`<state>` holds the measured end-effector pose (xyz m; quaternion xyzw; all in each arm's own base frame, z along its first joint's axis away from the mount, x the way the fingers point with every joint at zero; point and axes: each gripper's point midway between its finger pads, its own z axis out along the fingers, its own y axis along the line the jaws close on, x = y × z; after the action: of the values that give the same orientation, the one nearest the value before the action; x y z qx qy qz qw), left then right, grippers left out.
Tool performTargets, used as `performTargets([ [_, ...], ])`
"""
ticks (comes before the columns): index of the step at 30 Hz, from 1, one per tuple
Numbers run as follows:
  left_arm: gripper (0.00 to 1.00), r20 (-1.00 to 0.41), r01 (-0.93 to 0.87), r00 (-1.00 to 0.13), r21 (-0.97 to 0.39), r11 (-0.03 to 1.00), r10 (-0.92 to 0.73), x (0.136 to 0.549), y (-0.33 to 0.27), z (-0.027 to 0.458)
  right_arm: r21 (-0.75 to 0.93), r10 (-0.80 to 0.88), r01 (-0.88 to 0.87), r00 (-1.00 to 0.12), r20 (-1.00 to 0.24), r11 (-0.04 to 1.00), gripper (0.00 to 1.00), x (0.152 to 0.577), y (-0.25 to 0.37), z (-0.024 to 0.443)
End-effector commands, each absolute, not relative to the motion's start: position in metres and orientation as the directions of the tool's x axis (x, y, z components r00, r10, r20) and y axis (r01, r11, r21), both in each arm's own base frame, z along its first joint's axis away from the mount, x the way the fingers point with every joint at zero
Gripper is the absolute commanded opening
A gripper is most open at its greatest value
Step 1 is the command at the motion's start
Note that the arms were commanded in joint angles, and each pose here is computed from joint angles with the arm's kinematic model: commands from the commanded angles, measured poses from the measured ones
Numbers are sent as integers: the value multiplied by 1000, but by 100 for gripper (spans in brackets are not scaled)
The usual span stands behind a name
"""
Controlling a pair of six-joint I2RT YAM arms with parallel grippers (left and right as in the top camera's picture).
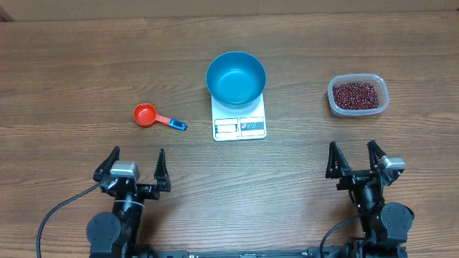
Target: Scoop item into bowl and weigh 150g on scale
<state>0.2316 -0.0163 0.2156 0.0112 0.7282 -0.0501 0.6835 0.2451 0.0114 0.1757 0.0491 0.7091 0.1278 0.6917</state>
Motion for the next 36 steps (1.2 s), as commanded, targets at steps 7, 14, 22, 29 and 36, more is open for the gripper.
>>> performTargets([
  [7,100,-983,60,-174,-77,995,-65,248,-13,219,246,244,-106,-32,-969,963,100,245,12,174],
  [14,100,-954,50,-294,-82,995,-64,270,-14,226,246,244,-106,-32,-969,963,100,245,12,174],
  [22,100,-935,46,-349,-84,995,-63,277,-14,216,246,244,-106,-32,-969,963,100,245,12,174],
  [29,100,-934,46,-352,-84,995,-63,277,-14,215,246,244,-106,-32,-969,963,100,245,12,174],
  [36,100,-930,85,-362,-103,991,-66,276,-22,214,246,244,-106,-32,-969,963,100,245,12,174],
])
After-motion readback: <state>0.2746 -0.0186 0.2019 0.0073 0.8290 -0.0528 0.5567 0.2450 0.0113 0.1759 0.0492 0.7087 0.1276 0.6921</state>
